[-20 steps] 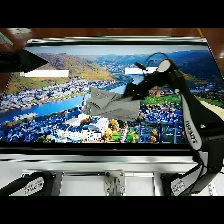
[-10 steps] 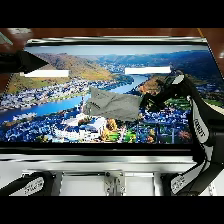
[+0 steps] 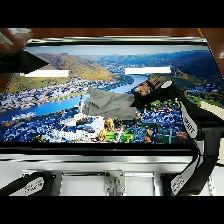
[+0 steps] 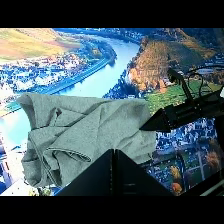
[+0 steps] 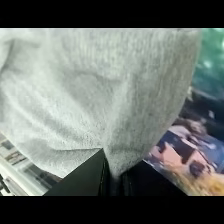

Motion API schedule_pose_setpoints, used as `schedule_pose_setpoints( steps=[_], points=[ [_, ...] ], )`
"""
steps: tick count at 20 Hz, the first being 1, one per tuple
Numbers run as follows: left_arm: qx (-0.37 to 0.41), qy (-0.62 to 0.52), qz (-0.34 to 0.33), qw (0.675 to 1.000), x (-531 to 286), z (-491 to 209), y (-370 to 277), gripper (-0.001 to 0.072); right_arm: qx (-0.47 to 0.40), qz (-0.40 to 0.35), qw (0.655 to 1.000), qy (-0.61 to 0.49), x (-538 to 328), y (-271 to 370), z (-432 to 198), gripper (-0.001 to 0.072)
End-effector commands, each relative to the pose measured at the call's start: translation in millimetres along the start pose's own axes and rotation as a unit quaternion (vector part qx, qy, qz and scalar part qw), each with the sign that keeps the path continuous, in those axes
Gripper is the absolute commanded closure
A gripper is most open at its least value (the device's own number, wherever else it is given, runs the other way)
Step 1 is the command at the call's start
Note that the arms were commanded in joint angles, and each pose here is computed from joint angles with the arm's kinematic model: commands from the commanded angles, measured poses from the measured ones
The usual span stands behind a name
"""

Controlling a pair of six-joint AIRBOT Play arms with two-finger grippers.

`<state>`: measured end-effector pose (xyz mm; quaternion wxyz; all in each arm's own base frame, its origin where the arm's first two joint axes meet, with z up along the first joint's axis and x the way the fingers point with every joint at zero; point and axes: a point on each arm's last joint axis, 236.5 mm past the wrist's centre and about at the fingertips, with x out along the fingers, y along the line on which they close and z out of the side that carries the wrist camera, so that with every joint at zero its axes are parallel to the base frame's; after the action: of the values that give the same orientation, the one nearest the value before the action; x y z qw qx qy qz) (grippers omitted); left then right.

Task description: Fold the shirts.

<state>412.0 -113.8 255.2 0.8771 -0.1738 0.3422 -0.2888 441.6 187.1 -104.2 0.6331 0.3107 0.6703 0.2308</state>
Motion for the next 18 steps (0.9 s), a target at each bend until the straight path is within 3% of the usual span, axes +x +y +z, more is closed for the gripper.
schedule_pose_setpoints(
  steps=[1,4,6,8,11,14,18],
  points=[
    [-0.003,0.001,0.0,1.0,0.4,-0.3,-0.3,0.0671,-0.08,0.045,0.996,0.006,-30.7,46.8,4.6,0.0649],
    [0.0,0.005,-0.005,1.0,4.0,-2.2,-4.1,0.067,-0.139,0.048,0.986,-0.074,-145.6,104.6,29.5,0.065],
    [0.002,0.014,-0.013,1.0,11.4,-7.8,-10.0,0.067,-0.145,-0.006,0.976,-0.163,-243.4,120.0,37.2,0.065],
    [0.002,0.03,-0.022,0.999,20.6,-18.4,-15.9,0.067,-0.115,-0.104,0.961,-0.231,-333.4,88.9,22.7,0.065],
    [0.008,0.055,-0.035,0.998,34.4,-37.2,-23.2,0.0671,-0.003,-0.175,0.953,-0.248,-416.2,11.2,-39.8,0.065],
    [0.0,0.079,-0.042,0.996,45.8,-55.4,-24.4,0.067,0.067,-0.193,0.937,-0.284,-461.8,-33.3,-76.4,0.065],
    [-0.012,0.095,-0.043,0.994,52.2,-69.2,-19.9,0.067,0.066,-0.205,0.93,-0.299,-478.9,-47.6,-84.7,0.065]
  ],
)
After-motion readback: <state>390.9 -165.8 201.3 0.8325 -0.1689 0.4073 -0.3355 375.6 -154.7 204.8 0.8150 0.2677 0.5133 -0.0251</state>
